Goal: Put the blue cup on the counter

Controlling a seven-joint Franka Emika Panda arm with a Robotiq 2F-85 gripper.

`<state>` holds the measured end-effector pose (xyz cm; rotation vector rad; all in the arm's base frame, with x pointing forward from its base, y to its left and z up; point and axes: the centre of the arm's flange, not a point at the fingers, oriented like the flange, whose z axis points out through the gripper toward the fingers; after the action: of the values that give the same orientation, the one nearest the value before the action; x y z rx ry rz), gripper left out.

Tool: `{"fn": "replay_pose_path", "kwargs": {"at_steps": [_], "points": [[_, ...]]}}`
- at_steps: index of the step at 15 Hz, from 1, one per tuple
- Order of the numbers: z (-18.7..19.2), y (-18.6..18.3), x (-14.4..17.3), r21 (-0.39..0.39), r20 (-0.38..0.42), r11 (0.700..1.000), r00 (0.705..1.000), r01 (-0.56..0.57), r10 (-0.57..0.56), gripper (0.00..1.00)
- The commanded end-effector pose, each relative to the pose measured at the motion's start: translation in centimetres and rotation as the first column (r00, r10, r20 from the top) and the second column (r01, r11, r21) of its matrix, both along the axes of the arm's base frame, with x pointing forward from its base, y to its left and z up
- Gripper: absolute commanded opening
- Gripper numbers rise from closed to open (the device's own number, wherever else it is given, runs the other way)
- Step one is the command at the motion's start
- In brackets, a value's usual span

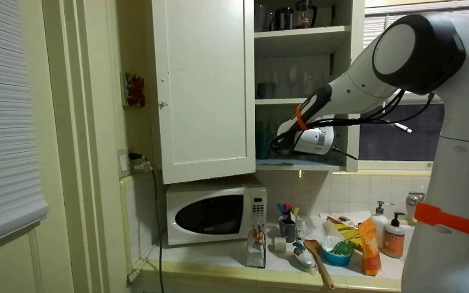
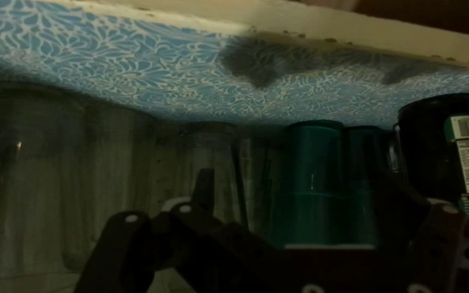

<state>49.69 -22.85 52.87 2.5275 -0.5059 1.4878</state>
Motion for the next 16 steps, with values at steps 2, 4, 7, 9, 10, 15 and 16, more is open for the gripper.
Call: {"fn": "replay_pose_path", "kwargs": {"at_steps": [2, 4, 7, 9, 10, 15, 16], "points": [[-1.3, -5.1, 0.2, -0.107, -0.095, 0.994, 0.995, -0.025, 0.015, 1.0], [-0.4, -2.6, -0.9, -0.074, -0.051, 0.997, 0.999, -0.011, 0.007, 1.0], [-1.0, -2.7, -0.2, -0.093, -0.043, 0.996, 0.999, -0.01, 0.006, 1.0], [-1.7, -3.2, 0.3, -0.113, -0.03, 0.993, 0.999, -0.022, 0.019, 1.0], [-1.9, -3.4, 0.5, -0.123, -0.029, 0.992, 0.999, -0.03, 0.027, 1.0], [-2.3, -2.8, 1.3, -0.123, -0.041, 0.991, 0.998, -0.05, 0.045, 1.0], [-1.1, -1.0, 0.3, -0.115, -0.048, 0.992, 0.998, -0.046, 0.041, 1.0]]}}
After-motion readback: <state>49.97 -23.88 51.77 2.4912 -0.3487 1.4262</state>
